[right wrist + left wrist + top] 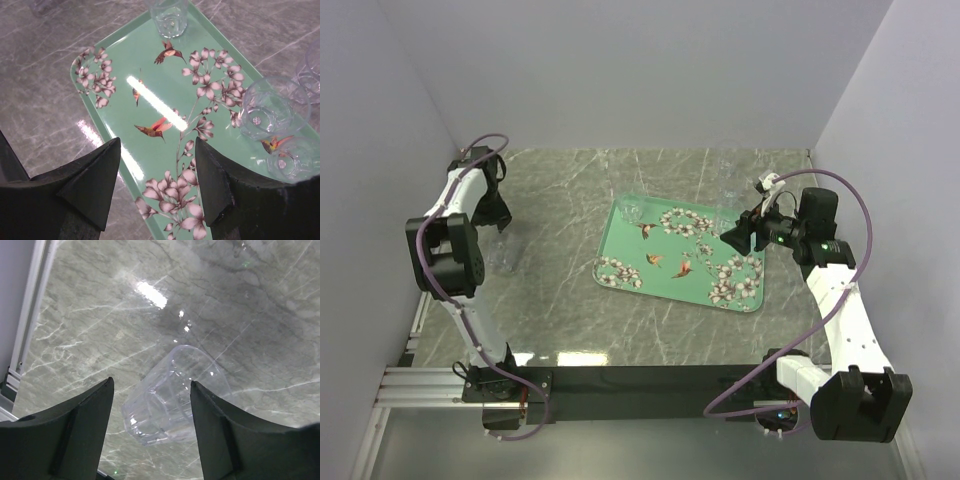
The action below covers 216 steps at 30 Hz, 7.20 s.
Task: Place the glasses into the tray
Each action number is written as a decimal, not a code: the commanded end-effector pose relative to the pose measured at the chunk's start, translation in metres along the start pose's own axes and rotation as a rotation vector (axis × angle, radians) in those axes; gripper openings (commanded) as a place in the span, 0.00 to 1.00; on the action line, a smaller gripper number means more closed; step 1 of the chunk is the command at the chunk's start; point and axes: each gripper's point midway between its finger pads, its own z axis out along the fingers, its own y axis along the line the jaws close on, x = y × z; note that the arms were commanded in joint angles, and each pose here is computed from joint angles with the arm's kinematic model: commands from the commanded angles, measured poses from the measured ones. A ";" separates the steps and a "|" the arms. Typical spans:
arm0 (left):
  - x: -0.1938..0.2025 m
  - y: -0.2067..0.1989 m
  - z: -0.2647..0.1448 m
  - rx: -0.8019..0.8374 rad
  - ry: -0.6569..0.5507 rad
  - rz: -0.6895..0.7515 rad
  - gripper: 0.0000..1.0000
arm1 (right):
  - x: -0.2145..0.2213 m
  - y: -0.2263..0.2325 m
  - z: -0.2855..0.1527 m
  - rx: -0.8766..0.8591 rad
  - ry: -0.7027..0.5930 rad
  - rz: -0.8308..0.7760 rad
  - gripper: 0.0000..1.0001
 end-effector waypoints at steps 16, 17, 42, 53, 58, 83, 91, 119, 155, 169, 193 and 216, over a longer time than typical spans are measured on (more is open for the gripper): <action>0.017 -0.005 0.011 0.026 0.065 0.104 0.15 | -0.014 0.002 -0.006 0.009 -0.055 -0.045 0.68; 0.019 -0.007 0.011 0.039 0.071 0.103 0.04 | -0.014 0.001 -0.007 0.009 -0.055 -0.043 0.68; -0.007 -0.078 -0.082 0.598 -0.040 0.099 0.00 | -0.012 -0.002 -0.007 0.020 -0.057 -0.026 0.68; -0.021 -0.100 -0.162 0.742 -0.368 0.185 0.00 | -0.010 -0.005 -0.006 0.030 -0.051 -0.023 0.68; 0.003 -0.128 -0.202 0.830 -0.493 0.224 0.00 | -0.010 -0.007 -0.006 0.041 -0.051 -0.027 0.68; 0.070 -0.260 -0.216 1.022 -0.795 0.239 0.00 | -0.001 -0.021 -0.005 0.096 -0.027 -0.015 0.68; 0.079 -0.275 -0.199 1.008 -0.789 0.287 0.00 | 0.003 -0.026 -0.004 0.106 -0.015 -0.004 0.68; 0.093 -0.231 -0.258 1.106 -0.883 0.410 0.99 | 0.000 -0.035 -0.011 0.149 -0.001 -0.035 0.68; 0.063 -0.059 -0.234 0.660 -0.990 0.306 0.99 | -0.018 -0.244 0.102 0.546 0.223 0.611 0.58; 0.064 -0.064 -0.227 0.653 -0.968 0.320 0.99 | 0.017 -0.276 0.129 0.609 0.294 0.596 0.51; 0.063 -0.065 -0.223 0.642 -0.963 0.322 0.99 | -0.026 -0.312 0.057 0.782 0.065 0.497 0.00; 0.061 -0.056 -0.230 0.638 -0.990 0.290 0.99 | -0.043 -0.195 -0.053 0.502 -0.171 0.303 0.00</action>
